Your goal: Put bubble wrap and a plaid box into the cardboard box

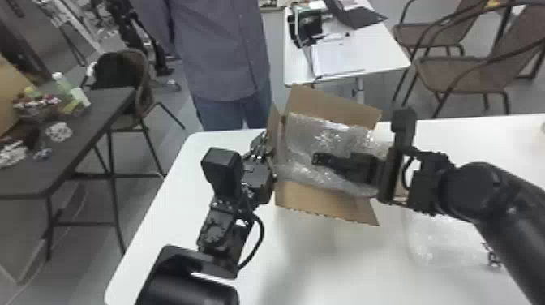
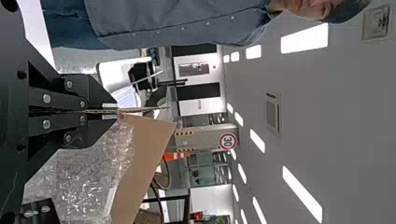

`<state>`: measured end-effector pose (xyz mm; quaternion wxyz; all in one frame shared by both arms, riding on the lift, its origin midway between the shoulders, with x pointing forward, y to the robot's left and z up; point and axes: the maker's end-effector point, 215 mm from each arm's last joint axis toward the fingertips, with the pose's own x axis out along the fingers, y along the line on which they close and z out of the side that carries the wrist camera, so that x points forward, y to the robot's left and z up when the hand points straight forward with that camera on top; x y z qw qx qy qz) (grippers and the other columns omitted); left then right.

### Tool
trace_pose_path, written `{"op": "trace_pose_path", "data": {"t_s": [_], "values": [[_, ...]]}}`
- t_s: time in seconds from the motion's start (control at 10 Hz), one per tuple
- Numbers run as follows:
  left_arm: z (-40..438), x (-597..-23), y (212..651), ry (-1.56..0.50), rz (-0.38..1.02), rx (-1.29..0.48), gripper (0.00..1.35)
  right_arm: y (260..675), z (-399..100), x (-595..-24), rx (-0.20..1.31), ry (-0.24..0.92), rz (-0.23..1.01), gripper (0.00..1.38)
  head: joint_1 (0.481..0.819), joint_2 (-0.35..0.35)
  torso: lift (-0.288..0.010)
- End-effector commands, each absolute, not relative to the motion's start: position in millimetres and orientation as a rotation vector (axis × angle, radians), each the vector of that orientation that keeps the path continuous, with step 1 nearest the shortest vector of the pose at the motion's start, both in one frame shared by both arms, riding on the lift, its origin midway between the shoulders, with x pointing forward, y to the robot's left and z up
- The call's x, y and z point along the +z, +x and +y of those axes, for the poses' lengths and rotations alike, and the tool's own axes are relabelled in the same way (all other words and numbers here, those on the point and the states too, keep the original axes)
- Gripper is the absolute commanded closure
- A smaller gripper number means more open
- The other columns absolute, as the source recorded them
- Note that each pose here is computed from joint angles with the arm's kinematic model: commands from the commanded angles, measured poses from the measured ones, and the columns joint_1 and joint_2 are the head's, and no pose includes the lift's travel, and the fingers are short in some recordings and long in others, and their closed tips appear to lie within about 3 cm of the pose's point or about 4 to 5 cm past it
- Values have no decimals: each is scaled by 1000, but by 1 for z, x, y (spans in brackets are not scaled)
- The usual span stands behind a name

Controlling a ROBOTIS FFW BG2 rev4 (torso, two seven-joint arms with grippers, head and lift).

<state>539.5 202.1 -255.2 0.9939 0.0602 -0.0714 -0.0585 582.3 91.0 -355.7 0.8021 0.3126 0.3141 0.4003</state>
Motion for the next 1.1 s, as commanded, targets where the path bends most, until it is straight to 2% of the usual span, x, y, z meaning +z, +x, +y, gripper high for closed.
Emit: {"op": "trace_pose_path", "data": {"t_s": [0.0,0.2,0.3,0.6,0.8,0.9,1.0], "values": [[203,-258,537,121,-139,-114,1222,580,82,-314,864,643,593,153,658,281,-107],[204,-258,537,121,-138,-109,1222,571,61,-296,838,618,609,153,635,270,-107],[206,-260,536,117,-135,-104,1222,574,37,-289,791,589,576,153,631,262,-107],[215,-259,532,106,-138,-79,1222,571,-69,-276,562,453,449,153,628,203,-107],[218,-260,530,104,-136,-73,1222,545,-127,-289,454,401,457,154,634,133,-107],[220,-260,529,103,-136,-66,1222,529,-149,-307,409,410,467,156,639,120,-107],[224,-262,527,101,-133,-58,1222,520,-172,-316,345,404,391,168,658,93,-107]]}}
